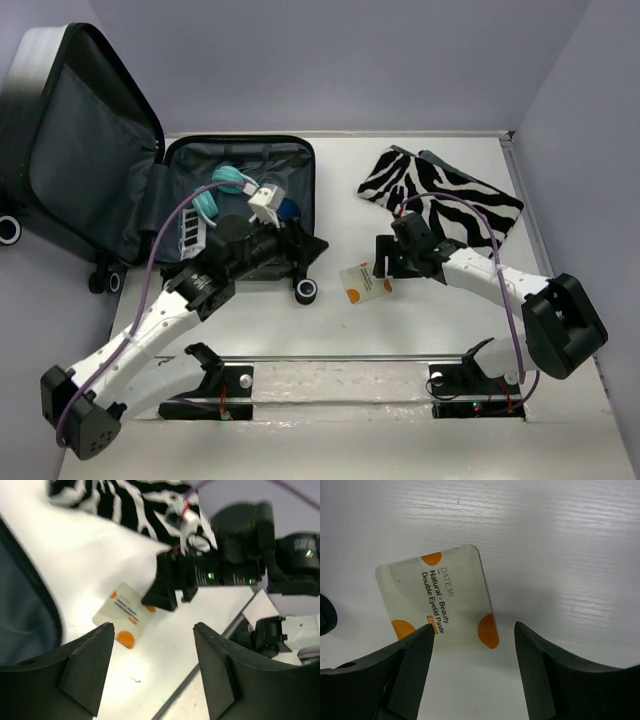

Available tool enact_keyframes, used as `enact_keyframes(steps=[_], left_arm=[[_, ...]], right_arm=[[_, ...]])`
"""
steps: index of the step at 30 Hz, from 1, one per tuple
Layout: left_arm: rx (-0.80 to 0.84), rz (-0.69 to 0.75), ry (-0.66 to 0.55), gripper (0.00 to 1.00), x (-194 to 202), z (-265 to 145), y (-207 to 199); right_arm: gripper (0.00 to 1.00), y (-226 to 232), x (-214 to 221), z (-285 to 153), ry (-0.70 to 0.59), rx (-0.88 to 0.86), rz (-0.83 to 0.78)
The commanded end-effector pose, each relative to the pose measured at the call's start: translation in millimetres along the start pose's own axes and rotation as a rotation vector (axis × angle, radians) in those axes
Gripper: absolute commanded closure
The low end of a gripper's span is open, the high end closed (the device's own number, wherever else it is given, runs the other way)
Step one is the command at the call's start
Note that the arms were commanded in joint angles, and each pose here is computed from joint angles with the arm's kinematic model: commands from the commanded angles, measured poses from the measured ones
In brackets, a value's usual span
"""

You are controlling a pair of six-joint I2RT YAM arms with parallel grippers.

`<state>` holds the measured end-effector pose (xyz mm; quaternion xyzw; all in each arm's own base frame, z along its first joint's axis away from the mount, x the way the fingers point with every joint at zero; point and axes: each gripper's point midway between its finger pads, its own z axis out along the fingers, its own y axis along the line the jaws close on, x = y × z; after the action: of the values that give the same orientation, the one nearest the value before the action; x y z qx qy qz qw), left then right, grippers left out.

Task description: Pack the luggage

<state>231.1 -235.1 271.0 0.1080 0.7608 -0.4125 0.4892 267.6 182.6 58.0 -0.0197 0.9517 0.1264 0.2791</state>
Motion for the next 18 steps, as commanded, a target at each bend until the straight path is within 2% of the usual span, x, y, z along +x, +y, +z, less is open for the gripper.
enact_keyframes(steps=[1, 2, 6, 8, 12, 18], left_arm=[[-0.001, -0.069, 0.079, 0.27, 45.9, 28.7, -28.3], [-0.023, -0.096, 0.135, 0.28, 70.3, 37.1, -25.1], [-0.122, -0.126, 0.203, 0.37, 110.9, 57.2, -11.3], [-0.163, -0.134, 0.242, 0.39, 127.3, 66.3, -6.8], [-0.263, -0.123, 0.280, 0.38, 155.7, 79.9, 6.3], [-0.407, -0.061, 0.333, 0.34, 190.1, 100.1, 30.8]], right_arm=[[0.30, -8.9, -11.8, -3.3, -0.056, -0.053, 0.097], [0.32, -11.6, -14.8, -2.0, -0.069, -0.056, 0.105], [0.40, -9.5, -8.3, 1.2, -0.049, -0.109, 0.115], [0.46, -9.7, -8.4, 2.2, -0.050, -0.121, 0.115], [0.51, -8.2, -2.2, 6.6, -0.027, -0.150, 0.104], [0.50, 0.5, 6.1, 11.9, -0.011, -0.215, 0.110]])
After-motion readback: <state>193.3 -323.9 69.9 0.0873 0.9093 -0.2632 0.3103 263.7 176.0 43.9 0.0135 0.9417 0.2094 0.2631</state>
